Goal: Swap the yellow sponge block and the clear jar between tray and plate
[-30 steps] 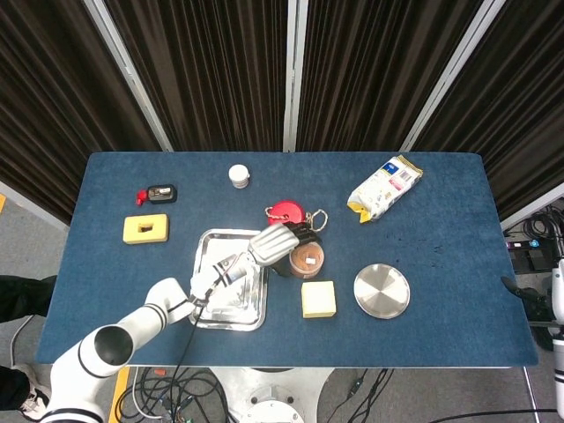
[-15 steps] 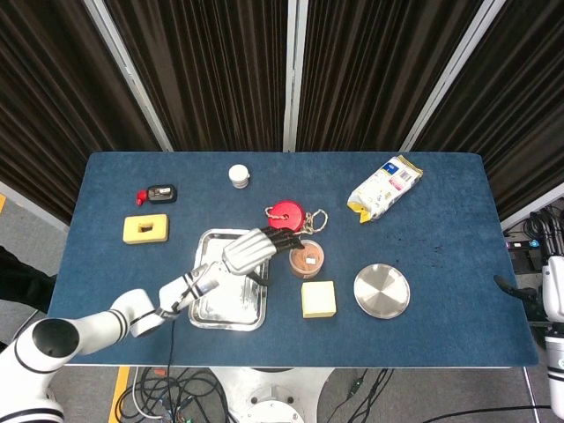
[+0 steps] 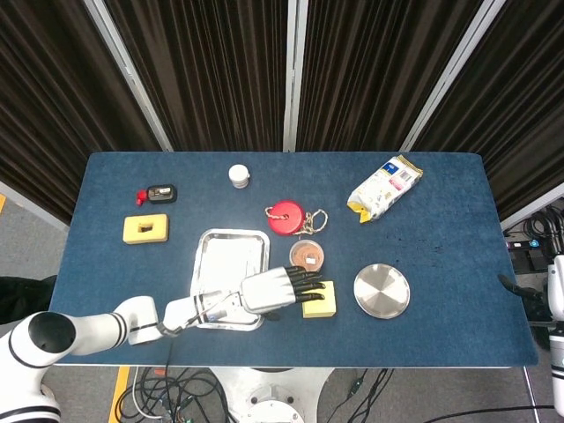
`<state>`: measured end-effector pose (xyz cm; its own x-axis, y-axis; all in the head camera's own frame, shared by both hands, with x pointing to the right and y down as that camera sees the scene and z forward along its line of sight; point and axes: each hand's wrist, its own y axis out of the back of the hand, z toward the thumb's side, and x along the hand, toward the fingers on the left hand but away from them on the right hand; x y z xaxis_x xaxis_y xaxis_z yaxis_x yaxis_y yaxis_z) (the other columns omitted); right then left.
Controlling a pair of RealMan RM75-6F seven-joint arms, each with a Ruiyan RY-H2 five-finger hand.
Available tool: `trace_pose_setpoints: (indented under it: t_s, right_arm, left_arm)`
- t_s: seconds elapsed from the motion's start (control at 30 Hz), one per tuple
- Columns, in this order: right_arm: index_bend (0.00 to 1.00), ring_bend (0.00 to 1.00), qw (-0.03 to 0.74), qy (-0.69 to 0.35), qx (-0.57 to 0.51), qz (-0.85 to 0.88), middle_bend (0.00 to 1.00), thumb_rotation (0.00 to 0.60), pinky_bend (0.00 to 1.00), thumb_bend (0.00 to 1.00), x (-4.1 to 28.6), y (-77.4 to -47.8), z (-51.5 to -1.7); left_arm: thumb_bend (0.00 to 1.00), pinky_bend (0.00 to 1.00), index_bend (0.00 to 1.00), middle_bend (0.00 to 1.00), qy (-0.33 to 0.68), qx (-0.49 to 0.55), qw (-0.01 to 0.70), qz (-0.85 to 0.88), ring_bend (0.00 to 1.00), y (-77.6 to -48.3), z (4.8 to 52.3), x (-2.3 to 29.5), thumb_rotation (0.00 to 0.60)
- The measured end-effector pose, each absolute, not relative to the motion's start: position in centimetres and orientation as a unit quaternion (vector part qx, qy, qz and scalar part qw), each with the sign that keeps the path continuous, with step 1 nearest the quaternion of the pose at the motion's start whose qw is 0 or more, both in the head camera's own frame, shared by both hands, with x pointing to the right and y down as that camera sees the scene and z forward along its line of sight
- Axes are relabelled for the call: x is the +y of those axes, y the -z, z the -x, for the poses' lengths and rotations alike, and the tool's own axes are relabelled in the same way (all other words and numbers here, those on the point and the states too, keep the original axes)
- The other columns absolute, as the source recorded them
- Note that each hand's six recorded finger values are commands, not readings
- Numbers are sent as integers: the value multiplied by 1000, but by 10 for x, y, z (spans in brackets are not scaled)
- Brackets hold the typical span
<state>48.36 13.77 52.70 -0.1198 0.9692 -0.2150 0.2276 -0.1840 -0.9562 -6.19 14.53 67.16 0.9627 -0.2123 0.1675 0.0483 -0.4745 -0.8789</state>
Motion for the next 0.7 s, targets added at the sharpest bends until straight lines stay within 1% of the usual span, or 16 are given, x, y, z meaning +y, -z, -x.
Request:
trace_pose_setpoints:
  t_s: [0.17, 0.4, 0.7]
  right_arm:
    - [0, 0, 348, -528, -533, 561, 0, 600, 0, 0, 137, -530, -486]
    - [0, 0, 345, -530, -538, 556, 0, 600, 0, 0, 137, -529, -491]
    - [0, 0, 339, -534, -543, 552, 0, 600, 0, 0, 139, -531, -499]
  left_arm:
    - [40, 225, 154, 116, 99, 20, 544, 833, 61, -671, 44, 148, 600]
    - [40, 222, 154, 116, 87, -26, 575, 813, 61, -680, 23, 144, 600]
    - [41, 222, 154, 116, 97, -62, 584, 804, 61, -700, 7, 147, 600]
